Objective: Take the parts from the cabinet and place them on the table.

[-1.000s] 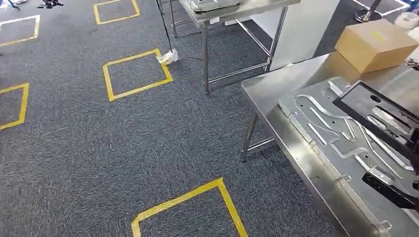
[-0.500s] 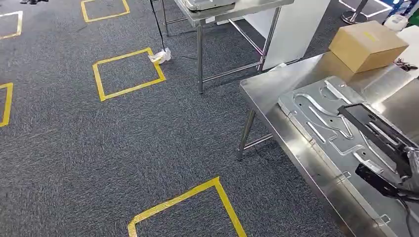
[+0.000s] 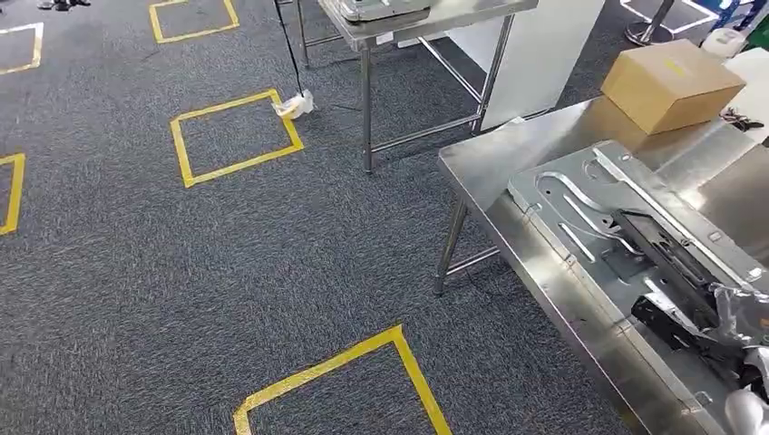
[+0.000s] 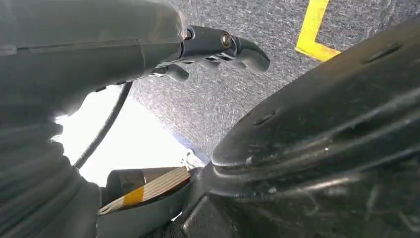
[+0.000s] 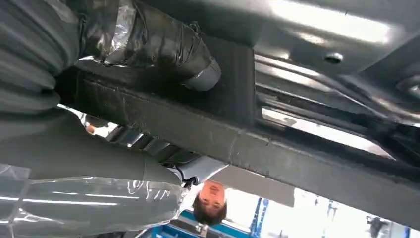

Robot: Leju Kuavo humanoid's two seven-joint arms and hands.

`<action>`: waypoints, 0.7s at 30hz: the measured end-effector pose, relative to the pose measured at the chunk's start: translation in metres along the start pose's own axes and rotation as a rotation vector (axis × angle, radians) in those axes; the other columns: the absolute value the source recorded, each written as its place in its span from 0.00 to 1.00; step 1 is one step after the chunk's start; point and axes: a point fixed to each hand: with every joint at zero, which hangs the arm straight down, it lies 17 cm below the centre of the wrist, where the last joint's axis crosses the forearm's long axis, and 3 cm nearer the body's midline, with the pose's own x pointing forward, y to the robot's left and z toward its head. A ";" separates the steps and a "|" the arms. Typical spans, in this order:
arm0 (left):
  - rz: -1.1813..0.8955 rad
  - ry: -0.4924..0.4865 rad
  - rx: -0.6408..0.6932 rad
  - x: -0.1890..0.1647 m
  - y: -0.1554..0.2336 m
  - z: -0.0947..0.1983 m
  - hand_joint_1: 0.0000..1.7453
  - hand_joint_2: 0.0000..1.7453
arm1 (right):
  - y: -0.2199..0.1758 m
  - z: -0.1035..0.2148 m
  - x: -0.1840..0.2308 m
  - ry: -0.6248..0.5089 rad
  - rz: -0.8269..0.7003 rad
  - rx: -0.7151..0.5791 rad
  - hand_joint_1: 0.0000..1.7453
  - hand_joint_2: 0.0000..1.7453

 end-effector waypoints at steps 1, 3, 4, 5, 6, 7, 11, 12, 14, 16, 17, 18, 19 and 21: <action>0.002 0.000 -0.002 0.000 0.000 0.000 0.00 1.00 | 0.002 -0.001 0.001 0.002 -0.005 0.005 1.00 1.00; 0.002 0.000 -0.004 0.000 -0.001 0.000 0.00 1.00 | 0.006 -0.002 0.001 0.006 -0.011 0.015 1.00 1.00; 0.002 0.000 -0.005 0.000 -0.001 0.000 0.00 1.00 | 0.007 -0.003 0.001 0.008 -0.014 0.020 1.00 1.00; 0.002 0.000 -0.006 0.000 -0.001 0.000 0.00 1.00 | 0.008 -0.003 0.001 0.010 -0.016 0.023 1.00 1.00; 0.002 0.000 -0.006 0.000 -0.001 0.000 0.00 1.00 | 0.010 -0.004 0.002 0.011 -0.019 0.026 1.00 1.00; 0.002 0.001 -0.006 0.000 -0.001 0.000 0.00 1.00 | 0.010 -0.004 0.002 0.012 -0.020 0.028 1.00 1.00; 0.004 0.001 -0.009 -0.001 -0.001 0.000 0.00 1.00 | 0.015 -0.005 0.002 0.018 -0.026 0.043 1.00 1.00; 0.004 0.000 -0.009 0.000 -0.001 0.000 0.00 1.00 | 0.017 -0.005 0.002 0.019 -0.027 0.048 0.00 0.00; 0.004 0.000 -0.010 0.000 -0.002 0.000 0.00 1.00 | 0.024 -0.004 0.002 0.023 -0.035 0.066 0.00 0.00; 0.004 0.004 -0.011 -0.002 -0.002 0.000 0.00 1.00 | 0.032 -0.002 0.001 0.028 -0.039 0.081 0.00 0.00; 0.003 0.006 -0.008 -0.002 -0.001 0.000 0.00 1.00 | 0.034 -0.002 0.001 0.030 -0.041 0.084 0.00 0.00; 0.002 0.008 -0.003 -0.002 0.000 0.000 0.00 1.00 | 0.036 -0.001 0.000 0.032 -0.044 0.087 0.00 0.00; 0.001 0.008 0.003 -0.002 0.001 0.000 0.00 0.00 | 0.038 -0.001 0.001 0.030 -0.048 0.085 0.00 0.00; 0.001 0.013 0.010 -0.004 0.002 0.000 0.00 0.00 | 0.036 -0.001 0.001 0.025 -0.052 0.075 0.00 0.00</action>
